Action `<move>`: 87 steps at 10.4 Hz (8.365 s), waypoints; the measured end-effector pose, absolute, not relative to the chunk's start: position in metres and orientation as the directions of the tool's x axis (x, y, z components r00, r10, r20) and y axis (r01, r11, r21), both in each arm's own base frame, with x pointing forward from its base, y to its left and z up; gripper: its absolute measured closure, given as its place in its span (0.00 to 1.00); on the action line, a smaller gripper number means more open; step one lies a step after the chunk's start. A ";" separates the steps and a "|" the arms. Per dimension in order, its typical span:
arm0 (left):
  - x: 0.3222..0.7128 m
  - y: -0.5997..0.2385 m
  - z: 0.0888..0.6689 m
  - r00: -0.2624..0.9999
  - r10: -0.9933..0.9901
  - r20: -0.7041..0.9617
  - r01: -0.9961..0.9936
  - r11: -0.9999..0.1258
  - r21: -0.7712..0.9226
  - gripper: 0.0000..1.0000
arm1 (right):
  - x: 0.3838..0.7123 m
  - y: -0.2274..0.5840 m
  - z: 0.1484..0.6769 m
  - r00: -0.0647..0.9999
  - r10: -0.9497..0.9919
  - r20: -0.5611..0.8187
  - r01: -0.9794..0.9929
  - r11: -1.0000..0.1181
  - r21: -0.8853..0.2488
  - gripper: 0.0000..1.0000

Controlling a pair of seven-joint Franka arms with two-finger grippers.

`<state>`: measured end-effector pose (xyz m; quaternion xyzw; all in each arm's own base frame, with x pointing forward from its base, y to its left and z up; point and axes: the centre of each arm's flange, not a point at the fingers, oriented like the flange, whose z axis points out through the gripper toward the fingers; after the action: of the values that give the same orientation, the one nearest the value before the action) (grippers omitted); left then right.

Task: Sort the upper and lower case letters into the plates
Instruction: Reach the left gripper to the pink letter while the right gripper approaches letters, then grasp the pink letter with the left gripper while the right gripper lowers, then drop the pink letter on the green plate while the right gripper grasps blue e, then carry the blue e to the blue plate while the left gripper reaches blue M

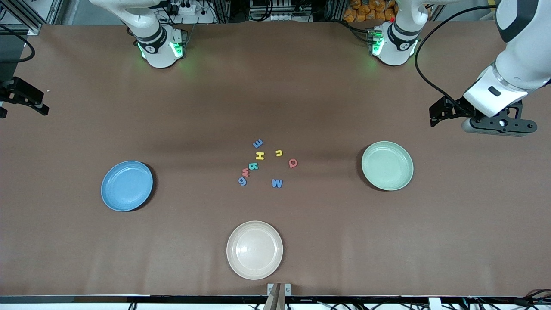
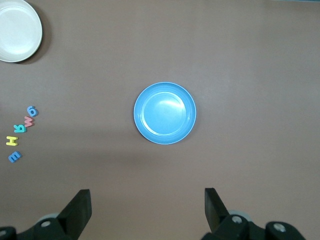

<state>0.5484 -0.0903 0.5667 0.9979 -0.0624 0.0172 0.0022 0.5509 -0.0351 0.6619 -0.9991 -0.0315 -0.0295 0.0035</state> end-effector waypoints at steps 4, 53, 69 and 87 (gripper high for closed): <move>0.549 -0.086 0.566 0.993 -0.117 0.030 -0.117 -0.993 0.002 0.00 | 0.551 -0.035 0.662 0.996 0.063 0.059 0.063 -0.998 -0.006 0.00; 0.525 -0.484 0.175 0.843 0.537 -0.022 0.537 -0.844 -0.005 0.65 | 0.651 0.282 0.271 0.957 -0.290 -0.026 -0.290 -0.957 -0.015 0.00; 0.608 -0.213 0.207 0.942 0.050 -0.332 0.005 -0.991 -0.135 0.65 | 0.613 0.383 0.196 0.992 0.070 0.107 0.071 -0.997 -0.003 0.00; 0.588 -0.373 0.211 0.876 0.450 -0.173 0.454 -0.891 -0.015 0.00 | 0.600 0.388 0.184 0.989 0.132 0.061 0.131 -0.991 0.015 0.19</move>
<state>0.5884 -0.3727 0.2106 0.9685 0.2332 -0.0863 0.0130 0.5999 0.3877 0.1841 -0.9973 -0.0660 -0.0311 -0.0057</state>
